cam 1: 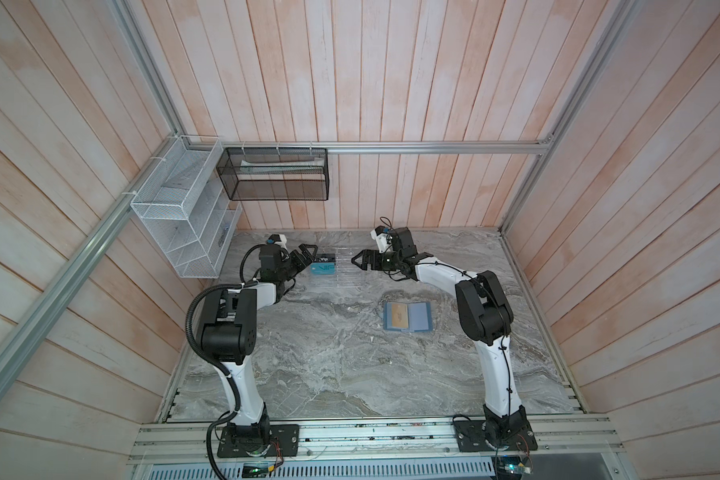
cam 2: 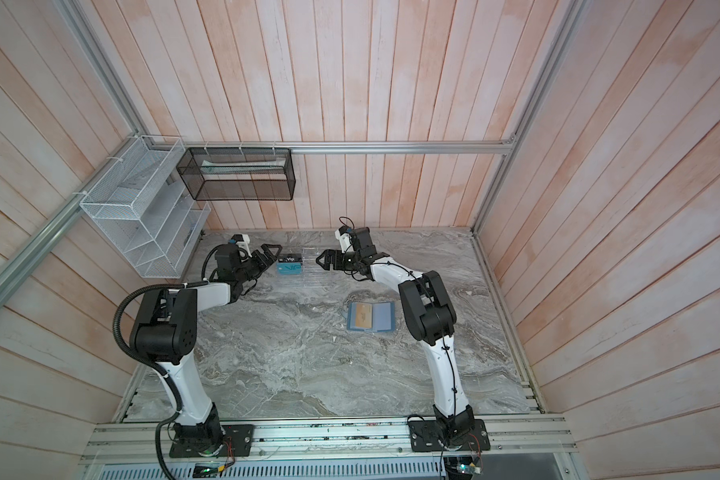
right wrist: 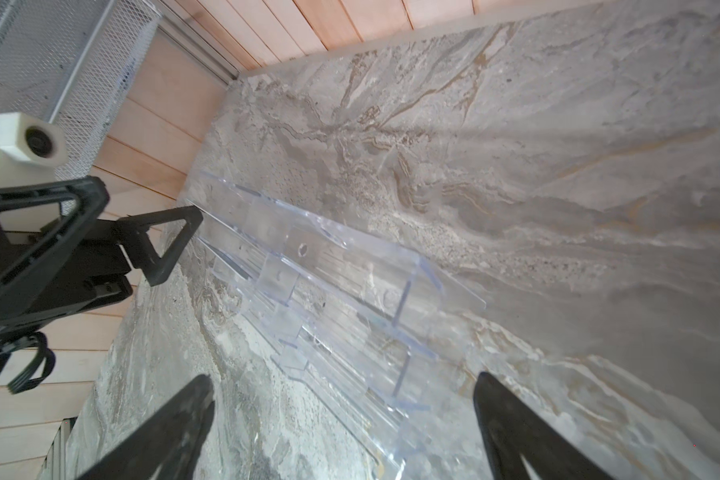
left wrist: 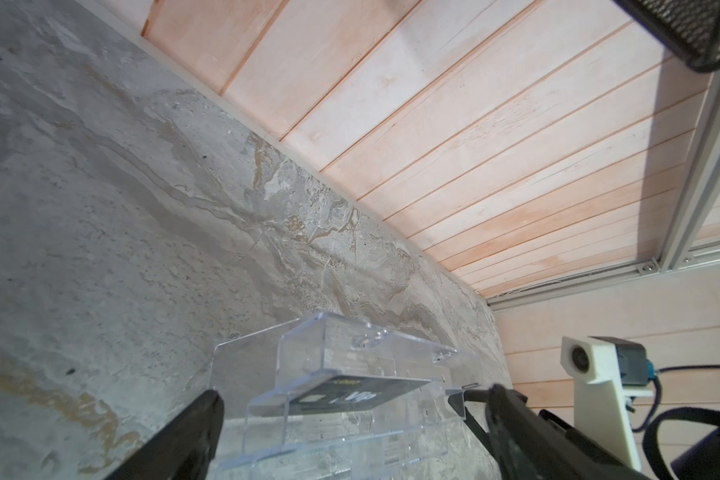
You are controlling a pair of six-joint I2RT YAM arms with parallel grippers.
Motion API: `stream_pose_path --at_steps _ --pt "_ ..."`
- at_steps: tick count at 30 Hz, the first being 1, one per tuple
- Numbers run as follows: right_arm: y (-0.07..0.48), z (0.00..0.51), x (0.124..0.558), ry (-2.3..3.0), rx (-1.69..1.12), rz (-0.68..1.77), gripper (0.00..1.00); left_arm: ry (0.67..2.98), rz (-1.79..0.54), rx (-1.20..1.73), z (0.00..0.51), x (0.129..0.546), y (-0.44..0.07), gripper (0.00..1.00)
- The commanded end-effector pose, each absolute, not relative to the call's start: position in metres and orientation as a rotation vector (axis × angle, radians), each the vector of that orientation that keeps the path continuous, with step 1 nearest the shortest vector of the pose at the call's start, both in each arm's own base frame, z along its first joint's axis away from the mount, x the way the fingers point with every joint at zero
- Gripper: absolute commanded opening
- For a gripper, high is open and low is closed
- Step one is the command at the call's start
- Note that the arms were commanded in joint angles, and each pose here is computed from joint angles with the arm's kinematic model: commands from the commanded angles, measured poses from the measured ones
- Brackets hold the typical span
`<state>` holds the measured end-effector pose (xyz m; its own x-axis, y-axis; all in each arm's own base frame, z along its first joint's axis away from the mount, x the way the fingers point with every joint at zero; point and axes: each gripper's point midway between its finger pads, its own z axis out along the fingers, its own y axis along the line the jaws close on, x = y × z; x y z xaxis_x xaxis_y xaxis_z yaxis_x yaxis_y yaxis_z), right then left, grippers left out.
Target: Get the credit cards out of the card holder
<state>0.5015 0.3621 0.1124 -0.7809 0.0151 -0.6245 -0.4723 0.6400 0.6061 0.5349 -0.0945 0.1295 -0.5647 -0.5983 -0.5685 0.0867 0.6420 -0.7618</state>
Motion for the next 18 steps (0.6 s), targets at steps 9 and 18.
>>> stream_pose_path --at_steps 9,18 --pt "0.382 0.109 0.506 2.235 -0.366 1.172 0.98 1.892 -1.086 -0.345 0.137 0.534 -0.107 1.00" --pt "0.386 0.107 0.497 2.245 -0.372 1.182 0.98 1.928 -1.084 -0.345 0.126 0.523 -0.117 1.00"
